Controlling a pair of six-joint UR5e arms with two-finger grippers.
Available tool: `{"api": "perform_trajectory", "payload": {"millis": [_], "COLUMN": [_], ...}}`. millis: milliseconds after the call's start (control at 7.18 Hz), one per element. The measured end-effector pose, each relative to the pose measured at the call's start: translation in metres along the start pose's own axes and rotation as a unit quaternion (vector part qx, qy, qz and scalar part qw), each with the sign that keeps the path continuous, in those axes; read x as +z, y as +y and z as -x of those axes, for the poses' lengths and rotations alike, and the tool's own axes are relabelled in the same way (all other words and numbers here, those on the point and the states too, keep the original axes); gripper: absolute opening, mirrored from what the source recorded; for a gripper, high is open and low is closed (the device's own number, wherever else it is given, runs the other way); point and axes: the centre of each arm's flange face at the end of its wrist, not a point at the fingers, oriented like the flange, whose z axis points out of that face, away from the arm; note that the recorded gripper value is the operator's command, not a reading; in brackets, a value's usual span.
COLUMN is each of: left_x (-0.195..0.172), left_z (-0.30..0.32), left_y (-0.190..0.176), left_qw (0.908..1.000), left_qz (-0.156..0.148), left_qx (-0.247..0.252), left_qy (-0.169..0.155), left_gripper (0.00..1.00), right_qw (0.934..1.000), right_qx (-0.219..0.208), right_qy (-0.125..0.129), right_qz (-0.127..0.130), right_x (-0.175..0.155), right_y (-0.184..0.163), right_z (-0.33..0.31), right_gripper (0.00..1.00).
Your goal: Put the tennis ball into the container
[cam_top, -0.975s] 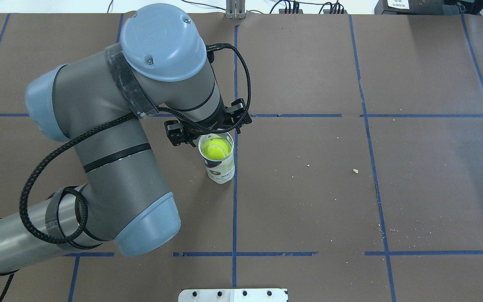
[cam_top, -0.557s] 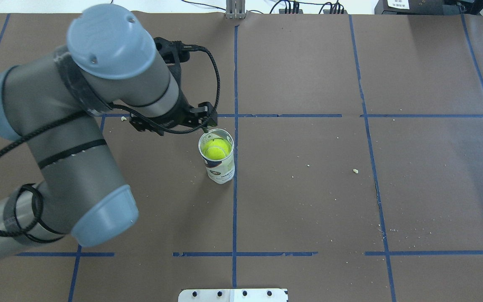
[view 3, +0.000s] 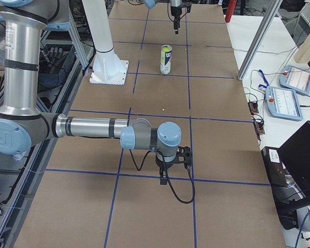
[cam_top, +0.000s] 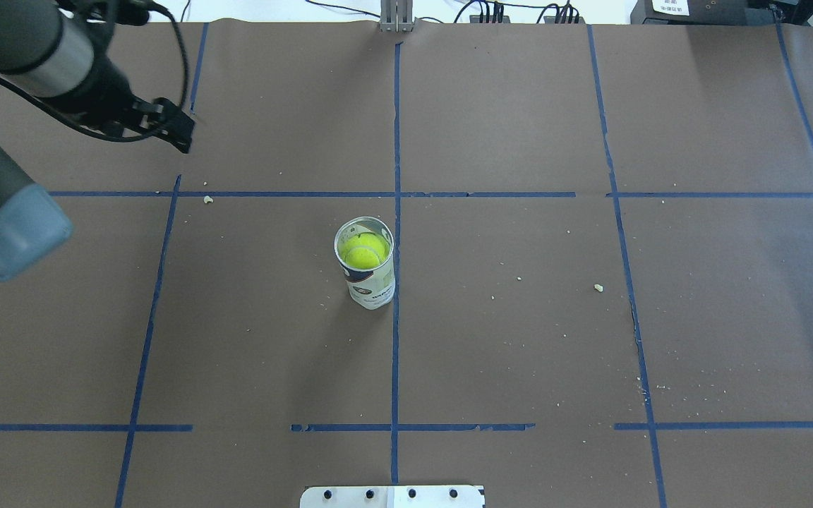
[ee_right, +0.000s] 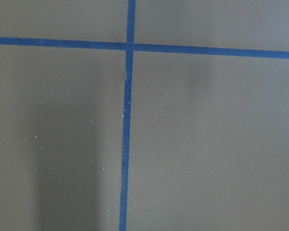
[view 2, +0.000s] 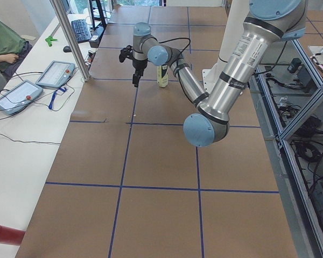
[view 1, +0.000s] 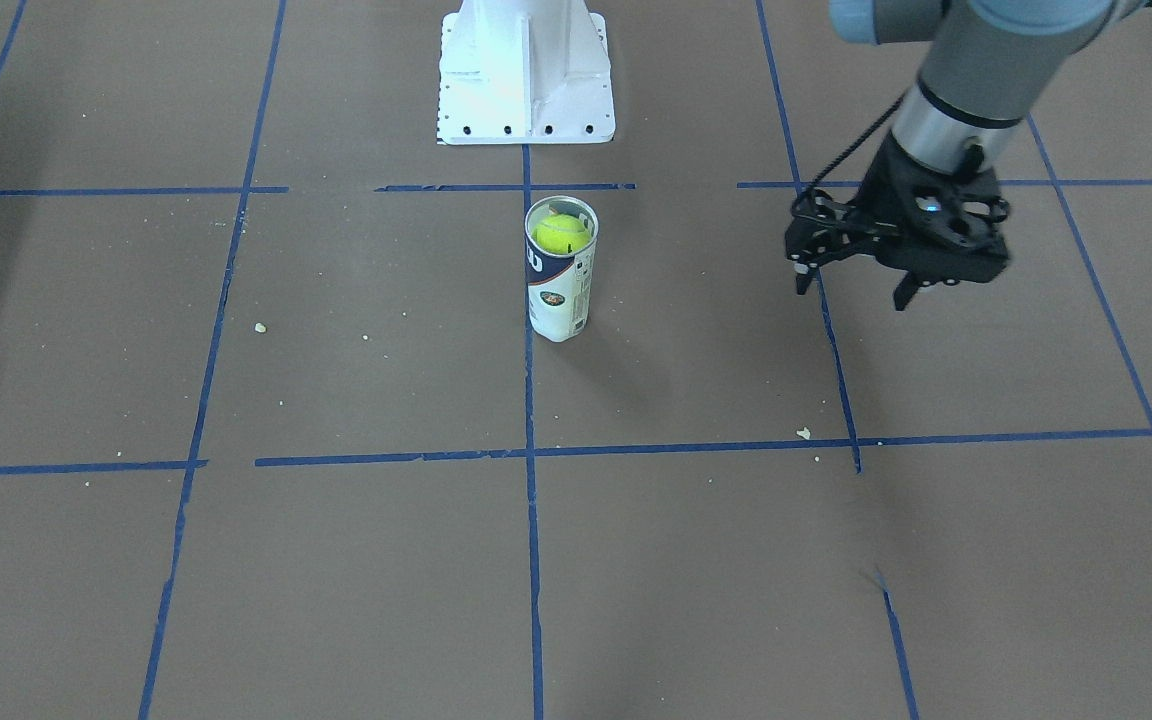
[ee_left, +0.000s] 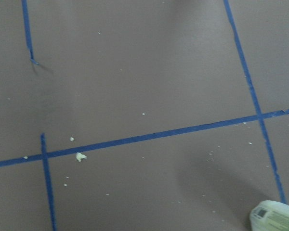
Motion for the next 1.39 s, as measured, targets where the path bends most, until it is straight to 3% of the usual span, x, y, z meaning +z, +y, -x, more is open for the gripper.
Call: {"api": "perform_trajectory", "payload": {"millis": [278, 418, 557, 696, 1114, 1392], "left_x": [-0.007, -0.009, -0.006, 0.000, -0.002, -0.005], "left_z": [0.160, 0.235, 0.305, 0.361, 0.452, 0.464], "left_y": [0.011, 0.024, 0.049, 0.083, 0.168, 0.187], "left_qw": [0.9992, 0.9990, 0.9980, 0.9972, 0.9959, 0.9950], "left_qz": [0.026, 0.040, 0.056, 0.069, 0.080, 0.081], "left_qx": [0.021, 0.000, -0.030, -0.028, -0.043, -0.059], "left_qy": [-0.021, -0.018, -0.009, -0.003, 0.000, -0.001], "left_gripper": [1.00, 1.00, 1.00, 1.00, 1.00, 1.00], "right_qw": [1.0000, 1.0000, 1.0000, 1.0000, 1.0000, 1.0000], "right_qx": [0.000, 0.000, 0.000, 0.000, 0.000, 0.000], "right_qy": [0.000, 0.000, 0.000, 0.000, 0.000, 0.000], "right_qz": [0.000, 0.000, 0.000, 0.000, 0.000, 0.000], "right_x": [0.000, 0.000, 0.000, 0.000, 0.000, 0.000], "right_y": [0.000, 0.000, 0.000, 0.000, 0.000, 0.000], "right_z": [0.000, 0.000, 0.000, 0.000, 0.000, 0.000], "right_gripper": [1.00, 1.00, 1.00, 1.00, 1.00, 1.00]}}
